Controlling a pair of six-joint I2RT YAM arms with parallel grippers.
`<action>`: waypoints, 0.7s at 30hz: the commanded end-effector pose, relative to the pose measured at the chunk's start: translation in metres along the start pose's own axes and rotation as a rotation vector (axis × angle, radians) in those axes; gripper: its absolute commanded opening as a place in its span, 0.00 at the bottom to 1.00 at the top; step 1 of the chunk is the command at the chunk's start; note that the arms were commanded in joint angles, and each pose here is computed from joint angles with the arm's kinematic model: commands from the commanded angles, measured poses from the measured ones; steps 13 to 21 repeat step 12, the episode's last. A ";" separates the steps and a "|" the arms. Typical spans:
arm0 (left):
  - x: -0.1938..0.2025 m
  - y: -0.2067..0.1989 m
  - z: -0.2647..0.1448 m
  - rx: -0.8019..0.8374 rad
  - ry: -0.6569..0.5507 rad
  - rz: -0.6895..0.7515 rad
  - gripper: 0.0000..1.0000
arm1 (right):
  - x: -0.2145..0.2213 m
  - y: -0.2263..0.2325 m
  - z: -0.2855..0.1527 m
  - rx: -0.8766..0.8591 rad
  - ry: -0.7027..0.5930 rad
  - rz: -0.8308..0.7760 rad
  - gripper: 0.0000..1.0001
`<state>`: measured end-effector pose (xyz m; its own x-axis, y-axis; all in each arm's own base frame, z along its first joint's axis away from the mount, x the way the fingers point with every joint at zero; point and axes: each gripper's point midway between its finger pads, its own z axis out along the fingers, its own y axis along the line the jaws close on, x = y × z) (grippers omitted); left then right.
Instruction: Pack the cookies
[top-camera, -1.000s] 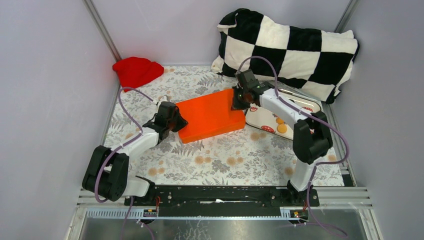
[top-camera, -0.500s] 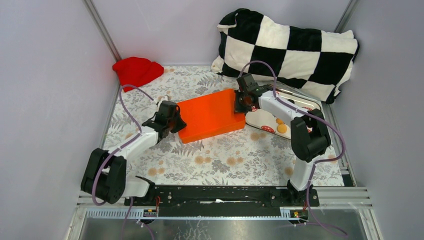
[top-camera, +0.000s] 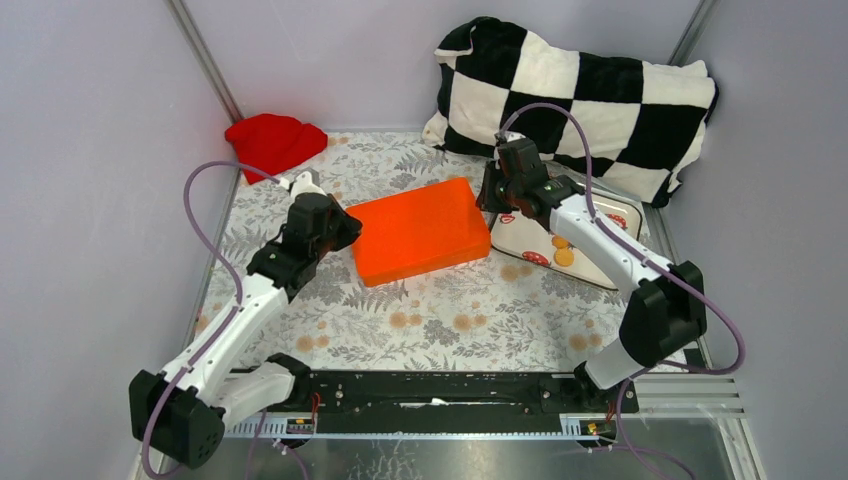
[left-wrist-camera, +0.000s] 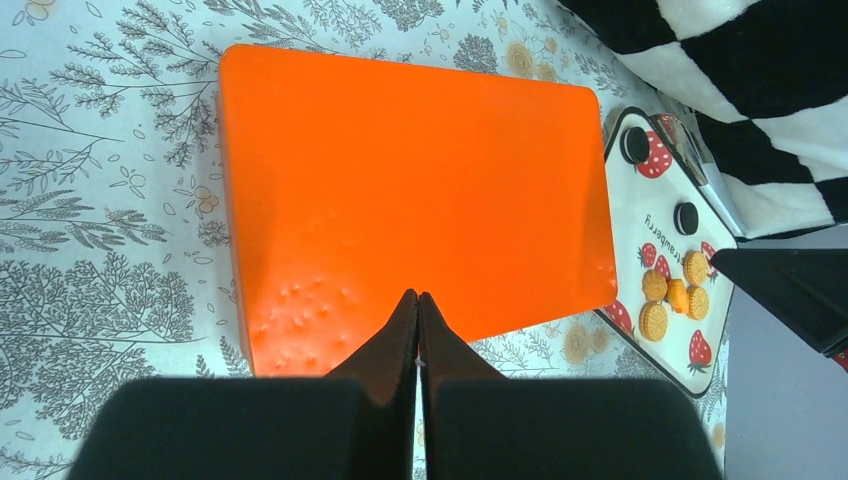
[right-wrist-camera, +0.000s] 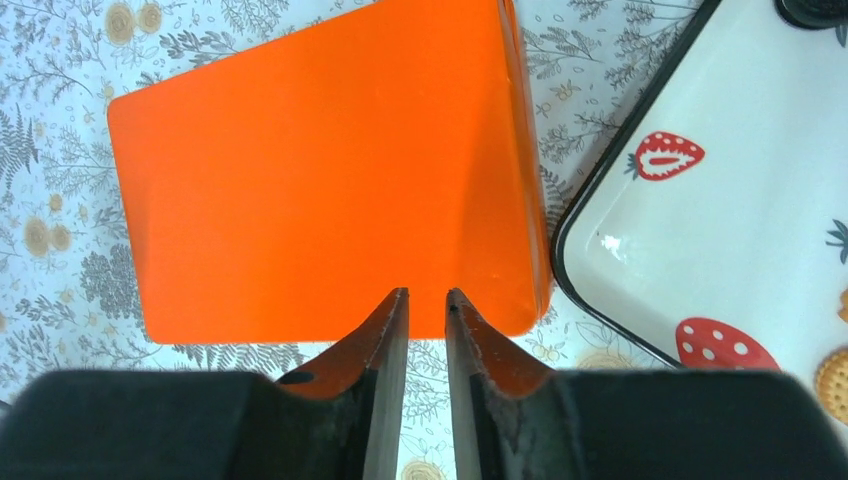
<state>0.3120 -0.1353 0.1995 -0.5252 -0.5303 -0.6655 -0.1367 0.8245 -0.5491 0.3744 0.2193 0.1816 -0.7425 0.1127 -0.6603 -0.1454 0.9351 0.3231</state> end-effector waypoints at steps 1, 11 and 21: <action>0.006 0.015 -0.009 -0.046 -0.010 0.027 0.00 | -0.001 -0.005 -0.017 0.012 -0.056 -0.009 0.28; 0.005 0.015 -0.010 -0.048 -0.008 0.032 0.00 | 0.009 -0.020 -0.020 0.078 -0.022 -0.041 0.52; 0.005 0.016 -0.010 -0.051 -0.007 0.032 0.00 | 0.008 -0.021 -0.021 0.081 -0.034 -0.037 0.62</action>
